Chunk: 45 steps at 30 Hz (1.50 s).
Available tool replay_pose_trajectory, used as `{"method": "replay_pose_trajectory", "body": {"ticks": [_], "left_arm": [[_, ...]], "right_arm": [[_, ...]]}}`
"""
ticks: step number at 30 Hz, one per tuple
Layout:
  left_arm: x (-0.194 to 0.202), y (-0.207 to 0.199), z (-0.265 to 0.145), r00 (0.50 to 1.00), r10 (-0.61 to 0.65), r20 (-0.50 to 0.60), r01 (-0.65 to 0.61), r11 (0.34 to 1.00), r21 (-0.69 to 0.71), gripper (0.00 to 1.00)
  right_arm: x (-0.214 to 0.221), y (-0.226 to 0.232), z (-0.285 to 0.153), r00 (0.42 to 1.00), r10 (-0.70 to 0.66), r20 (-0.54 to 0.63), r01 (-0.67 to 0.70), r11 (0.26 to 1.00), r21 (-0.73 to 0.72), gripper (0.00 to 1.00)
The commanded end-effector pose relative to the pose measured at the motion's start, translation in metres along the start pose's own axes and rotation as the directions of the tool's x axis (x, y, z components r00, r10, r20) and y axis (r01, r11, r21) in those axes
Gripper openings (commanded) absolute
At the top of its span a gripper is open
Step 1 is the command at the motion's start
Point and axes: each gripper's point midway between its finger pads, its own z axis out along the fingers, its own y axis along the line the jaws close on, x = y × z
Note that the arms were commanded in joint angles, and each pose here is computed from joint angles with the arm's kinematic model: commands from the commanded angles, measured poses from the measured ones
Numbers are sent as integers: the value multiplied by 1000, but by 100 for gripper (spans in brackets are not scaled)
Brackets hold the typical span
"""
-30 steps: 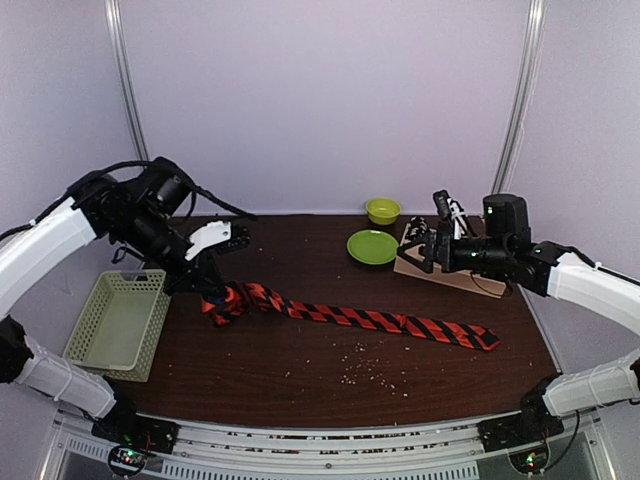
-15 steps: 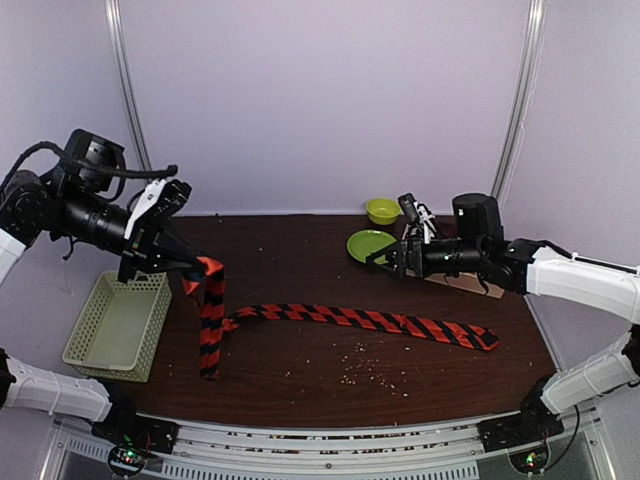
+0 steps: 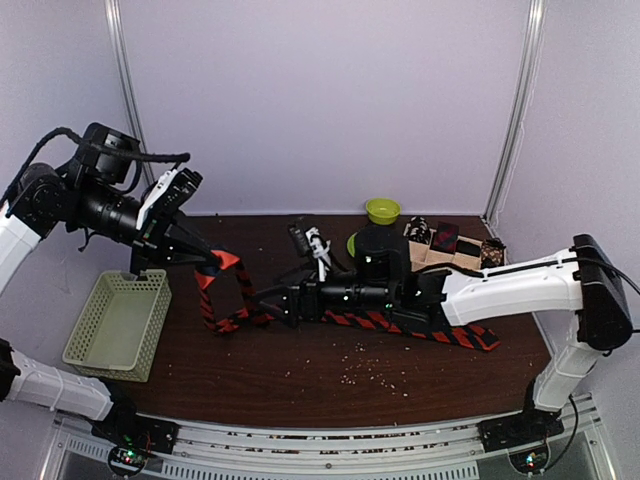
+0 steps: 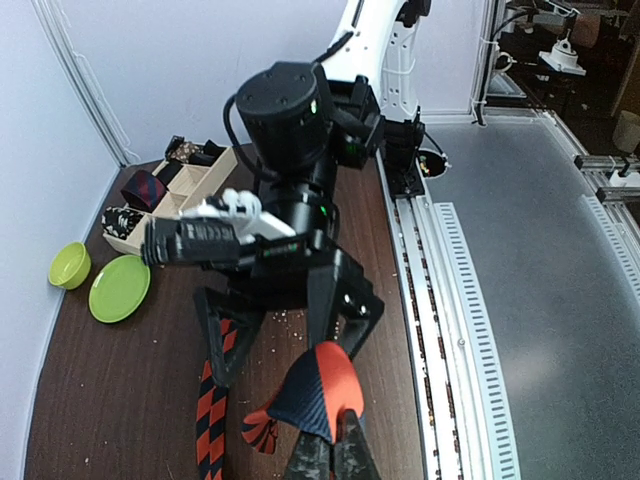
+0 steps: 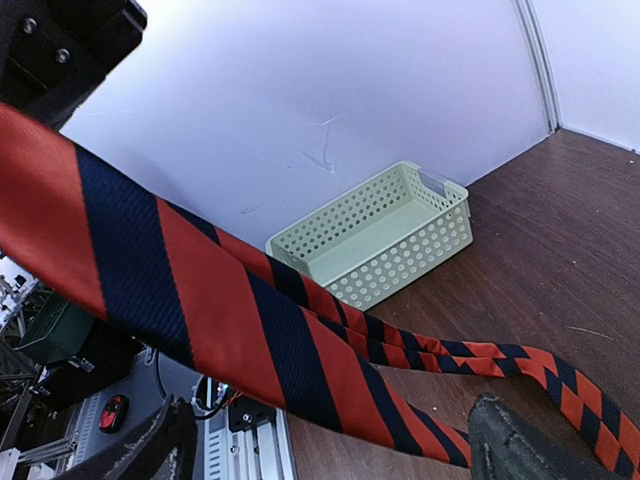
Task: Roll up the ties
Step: Put down the tie at the center of the board.
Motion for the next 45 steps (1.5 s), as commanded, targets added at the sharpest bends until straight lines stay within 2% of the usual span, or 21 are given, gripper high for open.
{"method": "replay_pose_trajectory", "body": {"ticks": [1, 3, 6, 10, 12, 14, 15, 19, 22, 26, 30, 34, 38, 41, 45], "left_arm": [[-10, 0, -4, 997, 48, 52, -47, 999, -15, 0], [-10, -2, -5, 997, 53, 60, -52, 999, -14, 0], [-12, -2, -7, 996, 59, 73, -57, 998, -33, 0], [-14, 3, -14, 996, 66, 66, -60, 994, -90, 0], [-14, 7, -17, 997, 57, 58, -51, 993, -106, 0], [-12, 11, -21, 998, 38, 40, -33, 993, -113, 0], [-9, 12, -23, 999, 20, 28, -16, 993, -117, 0], [-3, 25, -38, 999, -21, 27, 25, 984, -174, 0], [15, 42, -38, 997, -73, -13, 68, 972, -223, 0], [60, 69, -11, 971, -198, -135, 169, 965, -199, 0], [117, 94, 23, 909, -318, -269, 281, 945, -165, 0], [164, 112, 48, 834, -392, -389, 363, 920, -148, 0], [203, 126, 68, 758, -445, -476, 435, 890, -139, 0], [244, 132, 77, 663, -489, -567, 480, 859, -180, 0], [282, 135, 83, 565, -521, -640, 517, 828, -217, 0]], "right_arm": [[-17, 24, 22, 992, -26, 126, 32, 999, -44, 92], [-8, 25, 32, 991, -36, 126, 39, 999, -23, 89], [1, 16, 46, 990, -25, 139, 23, 1000, 10, 78], [14, 8, 61, 991, -34, 129, 28, 998, 51, 54], [17, 6, 65, 991, -36, 127, 29, 998, 61, 33], [16, 2, 63, 991, -40, 130, 28, 995, 92, 7], [12, -3, 60, 989, -47, 141, 29, 992, 127, 0], [-7, -24, 27, 977, -105, 183, 46, 952, 303, 0], [-20, -45, -7, 970, -172, 169, 75, 881, 466, 0], [-18, -75, -51, 965, -264, -12, 201, 705, 680, 0], [-3, -101, -92, 918, -295, -264, 384, 501, 775, 0], [21, -124, -129, 850, -255, -460, 524, 323, 788, 0], [44, -142, -145, 782, -217, -584, 622, 219, 752, 0], [56, -153, -138, 728, -180, -662, 685, 162, 710, 0], [81, -163, -105, 664, -161, -730, 747, 179, 640, 0]]}}
